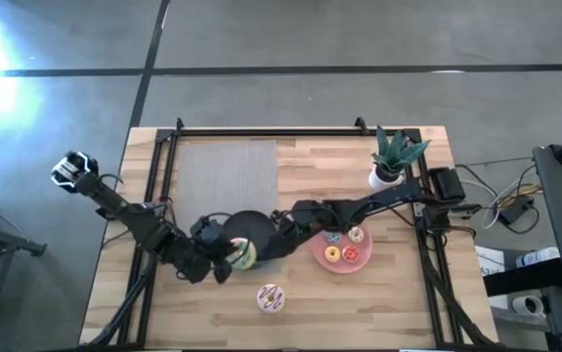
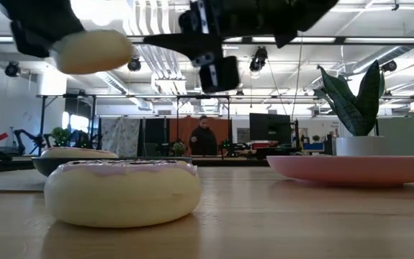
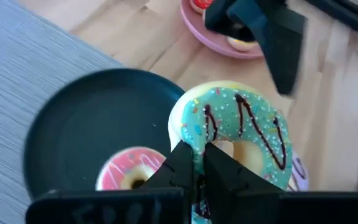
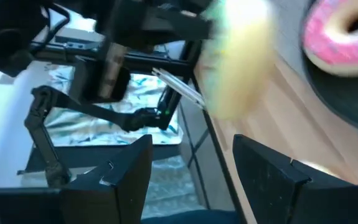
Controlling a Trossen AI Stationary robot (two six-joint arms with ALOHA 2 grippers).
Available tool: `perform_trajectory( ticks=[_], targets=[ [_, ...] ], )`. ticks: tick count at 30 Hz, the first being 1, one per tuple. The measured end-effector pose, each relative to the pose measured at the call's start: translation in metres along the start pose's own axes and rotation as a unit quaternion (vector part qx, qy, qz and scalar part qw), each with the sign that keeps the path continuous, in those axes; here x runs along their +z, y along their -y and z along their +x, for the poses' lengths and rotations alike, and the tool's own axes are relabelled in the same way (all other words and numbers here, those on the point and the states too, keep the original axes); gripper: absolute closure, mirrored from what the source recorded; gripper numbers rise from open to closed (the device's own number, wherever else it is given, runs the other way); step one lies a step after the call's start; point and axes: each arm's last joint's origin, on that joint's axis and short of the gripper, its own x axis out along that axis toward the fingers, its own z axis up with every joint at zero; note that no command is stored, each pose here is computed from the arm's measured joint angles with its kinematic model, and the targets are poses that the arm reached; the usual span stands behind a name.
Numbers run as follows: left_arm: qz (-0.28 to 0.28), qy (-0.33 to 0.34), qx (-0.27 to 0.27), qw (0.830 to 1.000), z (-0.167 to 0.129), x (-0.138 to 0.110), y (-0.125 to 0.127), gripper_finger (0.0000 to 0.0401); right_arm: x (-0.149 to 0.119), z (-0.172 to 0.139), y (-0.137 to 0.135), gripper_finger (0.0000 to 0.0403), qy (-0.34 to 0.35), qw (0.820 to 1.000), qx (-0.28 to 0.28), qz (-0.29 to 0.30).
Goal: Pick & Place donuts
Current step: Put the large green donut onto the black plate
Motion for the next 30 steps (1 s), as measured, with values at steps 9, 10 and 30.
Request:
perform_trajectory(
  ticks=[9,10,30],
  targets=[
    [0.026,-0.014,0.010,1.000,0.010,0.012,-0.009,0.0401,0.009,0.016,-0.004,0.0188,-0.008,0.997,-0.070,-0.034],
    [0.028,-0.016,0.011,0.999,0.010,0.012,-0.009,0.0401,0.009,0.016,-0.004,0.0188,-0.006,0.996,-0.085,-0.037],
    [0.060,-0.025,0.020,0.998,0.019,0.026,-0.020,0.0401,0.036,0.007,0.008,0.0188,0.045,0.988,-0.138,-0.058]
  ],
)
